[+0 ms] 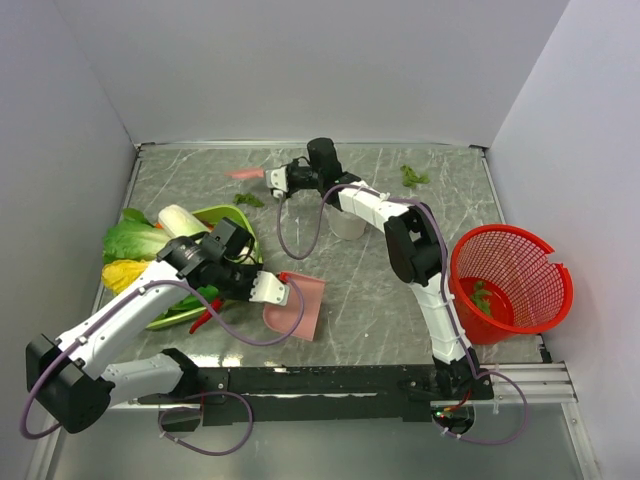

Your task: Sweep away the paper scraps from the table

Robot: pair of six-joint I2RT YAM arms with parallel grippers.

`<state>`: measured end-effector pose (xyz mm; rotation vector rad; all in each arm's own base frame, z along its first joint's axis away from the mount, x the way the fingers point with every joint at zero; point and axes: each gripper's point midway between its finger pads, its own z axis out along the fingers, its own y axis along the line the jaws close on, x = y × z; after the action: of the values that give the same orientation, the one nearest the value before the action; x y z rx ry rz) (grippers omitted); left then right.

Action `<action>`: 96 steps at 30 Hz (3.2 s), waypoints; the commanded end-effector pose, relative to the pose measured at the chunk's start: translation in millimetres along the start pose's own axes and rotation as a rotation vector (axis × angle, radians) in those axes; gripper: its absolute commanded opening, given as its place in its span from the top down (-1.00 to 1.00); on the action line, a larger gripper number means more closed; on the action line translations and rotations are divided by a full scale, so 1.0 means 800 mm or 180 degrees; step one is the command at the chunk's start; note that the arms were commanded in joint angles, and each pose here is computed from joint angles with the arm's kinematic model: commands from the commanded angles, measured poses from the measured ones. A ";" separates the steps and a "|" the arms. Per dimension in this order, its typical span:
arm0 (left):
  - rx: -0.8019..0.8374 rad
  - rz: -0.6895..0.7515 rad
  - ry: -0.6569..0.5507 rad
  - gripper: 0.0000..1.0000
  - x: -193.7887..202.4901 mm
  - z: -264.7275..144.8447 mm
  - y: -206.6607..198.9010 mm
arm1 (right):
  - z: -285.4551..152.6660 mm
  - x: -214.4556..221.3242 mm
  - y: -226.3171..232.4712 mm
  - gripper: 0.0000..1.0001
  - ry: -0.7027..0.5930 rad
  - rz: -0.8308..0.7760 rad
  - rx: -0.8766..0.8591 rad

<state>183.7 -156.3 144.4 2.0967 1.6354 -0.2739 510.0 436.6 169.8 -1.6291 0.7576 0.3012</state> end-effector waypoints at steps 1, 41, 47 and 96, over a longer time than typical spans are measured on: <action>0.0110 -0.0092 -0.0152 0.99 -0.017 -0.011 -0.011 | 0.002 -0.037 -0.003 1.00 -0.0293 -0.0384 -0.0239; -0.0294 0.0243 -0.0566 0.98 -0.035 0.003 -0.023 | -0.140 -0.096 0.057 1.00 0.0558 -0.0873 -0.1403; -0.0139 0.0128 -0.0541 0.98 -0.024 0.011 -0.045 | -0.112 -0.073 -0.008 1.00 0.0729 -0.0313 -0.0731; -0.0078 -0.0379 -0.0012 0.98 0.017 0.002 -0.065 | -0.176 -0.112 0.137 1.00 0.0964 0.0560 -0.1827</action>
<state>129.1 -126.2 112.5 2.0191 1.8203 -0.3021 386.4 360.1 147.4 -2.0011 1.2048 0.4114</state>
